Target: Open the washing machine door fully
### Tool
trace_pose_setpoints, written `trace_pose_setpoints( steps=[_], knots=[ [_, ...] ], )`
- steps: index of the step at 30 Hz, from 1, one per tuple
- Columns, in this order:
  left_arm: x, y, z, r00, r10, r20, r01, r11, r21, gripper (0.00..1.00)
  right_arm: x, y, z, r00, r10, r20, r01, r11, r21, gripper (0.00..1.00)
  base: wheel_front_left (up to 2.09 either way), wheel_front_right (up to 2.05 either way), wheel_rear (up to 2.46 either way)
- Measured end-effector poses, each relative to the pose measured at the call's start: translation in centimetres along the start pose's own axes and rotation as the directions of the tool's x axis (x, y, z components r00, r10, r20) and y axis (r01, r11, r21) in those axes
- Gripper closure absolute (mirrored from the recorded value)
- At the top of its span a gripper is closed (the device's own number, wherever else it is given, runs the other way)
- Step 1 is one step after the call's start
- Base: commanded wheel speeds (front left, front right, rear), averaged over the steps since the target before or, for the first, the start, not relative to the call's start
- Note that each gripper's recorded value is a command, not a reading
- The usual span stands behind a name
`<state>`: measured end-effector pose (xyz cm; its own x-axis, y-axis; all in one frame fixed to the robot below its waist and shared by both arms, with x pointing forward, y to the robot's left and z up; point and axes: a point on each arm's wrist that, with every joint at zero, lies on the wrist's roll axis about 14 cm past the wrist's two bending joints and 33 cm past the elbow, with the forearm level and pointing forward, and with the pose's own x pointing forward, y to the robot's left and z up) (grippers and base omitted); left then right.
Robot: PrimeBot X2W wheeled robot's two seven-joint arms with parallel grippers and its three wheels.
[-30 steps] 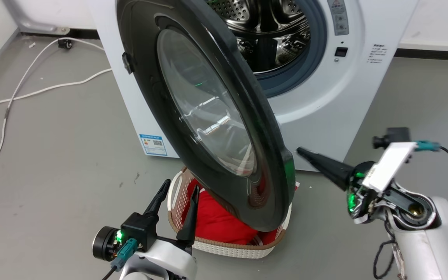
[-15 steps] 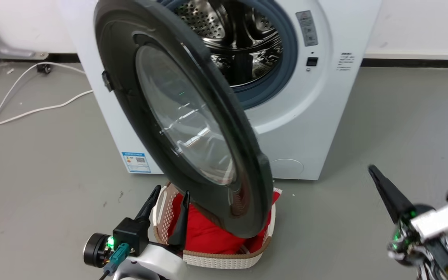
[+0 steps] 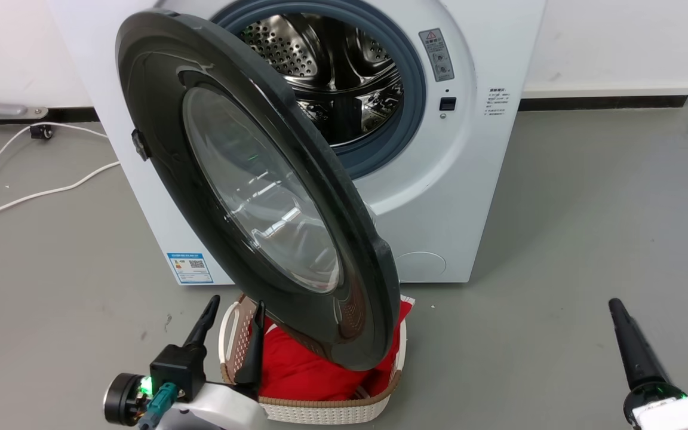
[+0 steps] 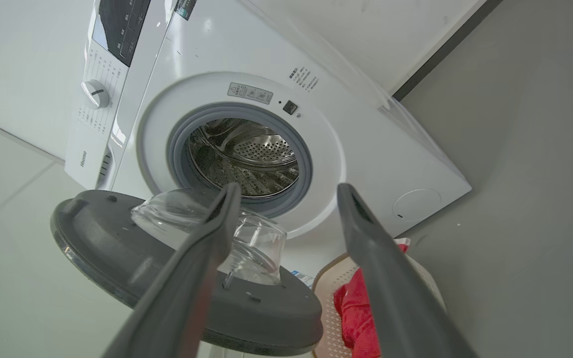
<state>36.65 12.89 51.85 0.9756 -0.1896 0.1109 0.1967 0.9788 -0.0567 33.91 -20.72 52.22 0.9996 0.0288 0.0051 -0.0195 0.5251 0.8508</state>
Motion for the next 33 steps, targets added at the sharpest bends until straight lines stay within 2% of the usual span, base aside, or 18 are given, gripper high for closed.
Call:
trace_pose_setpoints(
  steps=[3, 5, 7, 9, 10, 15, 19, 20, 23, 33],
  knots=[
    [0.0, 0.4, 0.1, 1.000, 0.013, 0.002, -0.013, 1.000, 0.010, 0.00, -0.6, 0.3, 1.3, 0.999, 0.002, 0.050, 0.009, 0.977, -0.215, 0.00, 0.00, 0.00, 0.00],
    [0.0, 0.8, 0.2, 1.000, 0.025, 0.004, -0.025, 1.000, 0.017, 0.00, -0.7, 0.8, 2.4, 0.996, 0.021, 0.089, 0.014, 0.926, -0.378, 0.00, 0.00, 0.00, 0.00],
    [0.0, 1.3, 0.3, 0.999, 0.038, 0.005, -0.038, 0.999, 0.026, 0.00, -0.8, 1.5, 3.0, 0.993, 0.043, 0.113, 0.019, 0.867, -0.497, 0.00, 0.00, 0.00, 0.00],
    [-0.1, 1.7, 0.4, 0.999, 0.050, 0.008, -0.050, 0.998, 0.033, 0.00, -0.8, 2.0, 3.1, 0.992, 0.055, 0.116, 0.022, 0.815, -0.579, 0.00, 0.00, 0.00, 0.00],
    [-0.1, 2.0, 0.4, 0.998, 0.057, 0.008, -0.057, 0.998, 0.038, 0.00, -0.9, 2.2, 3.2, 0.991, 0.062, 0.117, 0.026, 0.775, -0.631, 0.00, 0.00, 0.00, 0.00],
    [-0.2, 3.2, 0.6, 0.996, 0.088, 0.012, -0.088, 0.994, 0.059, 0.00, -1.0, 2.4, 2.5, 0.995, 0.056, 0.083, 0.029, 0.633, -0.773, 0.00, 0.00, 0.00, 0.00],
    [-0.6, 3.6, 0.4, 0.995, 0.099, 0.007, -0.099, 0.993, 0.069, 0.00, -1.2, 2.5, 1.4, 0.997, 0.061, 0.050, 0.006, 0.567, -0.824, 0.00, 0.00, 0.00, 0.00],
    [-0.6, 3.6, 0.4, 0.995, 0.099, 0.006, -0.099, 0.993, 0.071, 0.00, -1.2, 2.5, 1.1, 0.997, 0.062, 0.042, 0.001, 0.554, -0.833, 0.00, 0.00, 0.00, 0.00],
    [-0.7, 3.6, 0.2, 0.995, 0.098, -0.003, -0.098, 0.993, 0.073, 0.00, -1.3, 2.1, 0.5, 0.998, 0.052, 0.029, -0.004, 0.544, -0.839, 0.00, 0.00, 0.00, 0.00],
    [-0.9, 3.5, -0.3, 0.995, 0.100, -0.021, -0.099, 0.993, 0.063, 0.00, -1.0, 1.2, -0.4, 0.999, 0.030, 0.019, -0.001, 0.556, -0.831, 0.00, 0.00, 0.00, 0.00]
  ],
)
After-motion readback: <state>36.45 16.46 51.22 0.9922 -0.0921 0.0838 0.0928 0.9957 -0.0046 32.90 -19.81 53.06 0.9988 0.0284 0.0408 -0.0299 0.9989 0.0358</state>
